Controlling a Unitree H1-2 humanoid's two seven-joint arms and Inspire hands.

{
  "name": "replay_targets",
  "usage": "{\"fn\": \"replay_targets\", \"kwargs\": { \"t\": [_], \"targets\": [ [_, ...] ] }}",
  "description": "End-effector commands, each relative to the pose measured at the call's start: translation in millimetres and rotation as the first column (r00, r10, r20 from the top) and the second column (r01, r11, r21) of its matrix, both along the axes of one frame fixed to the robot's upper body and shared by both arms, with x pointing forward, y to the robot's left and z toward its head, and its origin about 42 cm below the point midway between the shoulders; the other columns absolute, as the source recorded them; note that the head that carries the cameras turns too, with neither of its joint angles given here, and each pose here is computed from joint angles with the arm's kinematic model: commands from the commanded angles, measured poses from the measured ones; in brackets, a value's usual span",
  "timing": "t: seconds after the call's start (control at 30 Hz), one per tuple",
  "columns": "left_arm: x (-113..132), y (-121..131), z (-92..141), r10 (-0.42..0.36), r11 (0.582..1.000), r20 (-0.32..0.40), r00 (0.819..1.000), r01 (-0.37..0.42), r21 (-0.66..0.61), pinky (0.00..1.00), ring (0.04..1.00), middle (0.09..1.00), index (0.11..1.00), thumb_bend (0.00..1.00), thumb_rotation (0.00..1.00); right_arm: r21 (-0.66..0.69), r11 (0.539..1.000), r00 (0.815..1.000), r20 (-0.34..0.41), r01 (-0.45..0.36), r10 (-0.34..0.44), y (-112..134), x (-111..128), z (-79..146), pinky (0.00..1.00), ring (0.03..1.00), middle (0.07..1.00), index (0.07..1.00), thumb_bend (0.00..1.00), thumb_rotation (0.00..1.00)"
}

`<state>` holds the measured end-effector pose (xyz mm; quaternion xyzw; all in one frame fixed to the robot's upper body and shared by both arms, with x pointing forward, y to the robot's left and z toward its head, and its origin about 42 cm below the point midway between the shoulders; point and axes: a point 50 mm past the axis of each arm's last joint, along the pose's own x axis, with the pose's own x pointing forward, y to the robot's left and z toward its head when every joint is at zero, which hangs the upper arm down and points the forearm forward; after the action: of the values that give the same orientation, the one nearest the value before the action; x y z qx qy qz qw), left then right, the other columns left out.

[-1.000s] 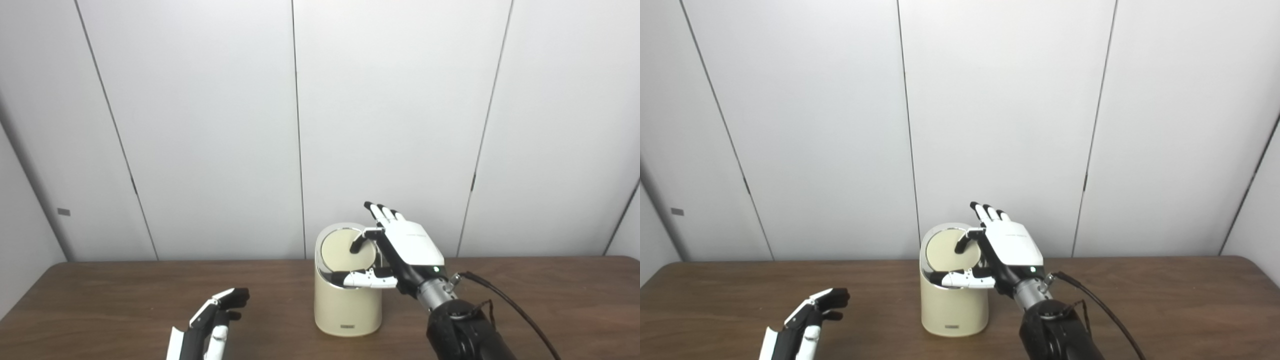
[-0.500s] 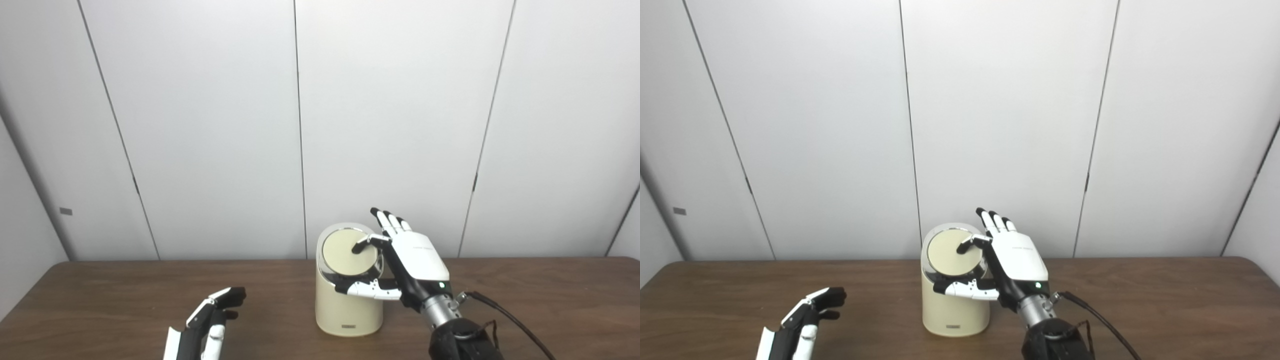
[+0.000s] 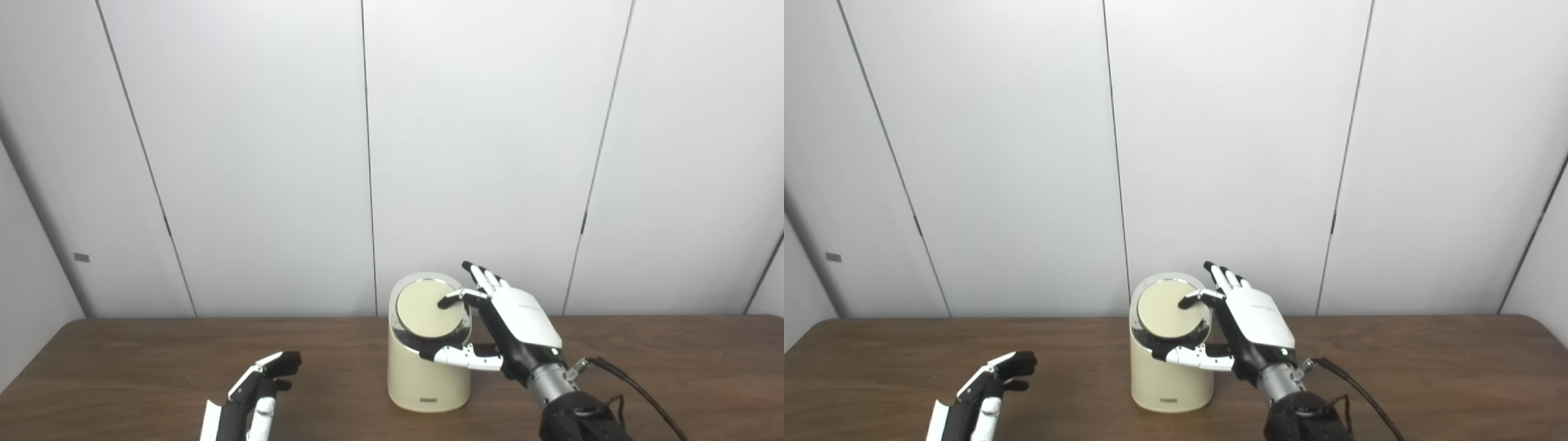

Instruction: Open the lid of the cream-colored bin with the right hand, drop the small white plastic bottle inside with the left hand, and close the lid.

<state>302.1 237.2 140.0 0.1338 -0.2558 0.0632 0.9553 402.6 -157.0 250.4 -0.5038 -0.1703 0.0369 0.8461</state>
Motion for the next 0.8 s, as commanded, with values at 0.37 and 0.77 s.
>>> {"fn": "replay_targets", "kwargs": {
  "t": [0.37, 0.77],
  "targets": [
    [5, -1, 10, 0.018, 1.0, 0.038, 0.999, -0.017, -0.026, 0.63, 0.711, 0.721, 0.731, 0.27, 0.7, 0.391, 0.918, 0.968, 0.25, -0.067, -0.036, -45, -25, -33, 0.65, 0.788, 0.823, 0.748, 0.57, 0.54],
    [2, 12, 5, 0.035, 0.995, 0.032, 0.999, -0.032, -0.097, 0.56, 0.659, 0.698, 0.706, 0.23, 0.16, 0.752, 0.66, 0.954, 0.199, -0.002, -0.224, -79, -83, -122, 0.53, 0.632, 0.667, 0.662, 0.3, 0.37]
  ]
}}
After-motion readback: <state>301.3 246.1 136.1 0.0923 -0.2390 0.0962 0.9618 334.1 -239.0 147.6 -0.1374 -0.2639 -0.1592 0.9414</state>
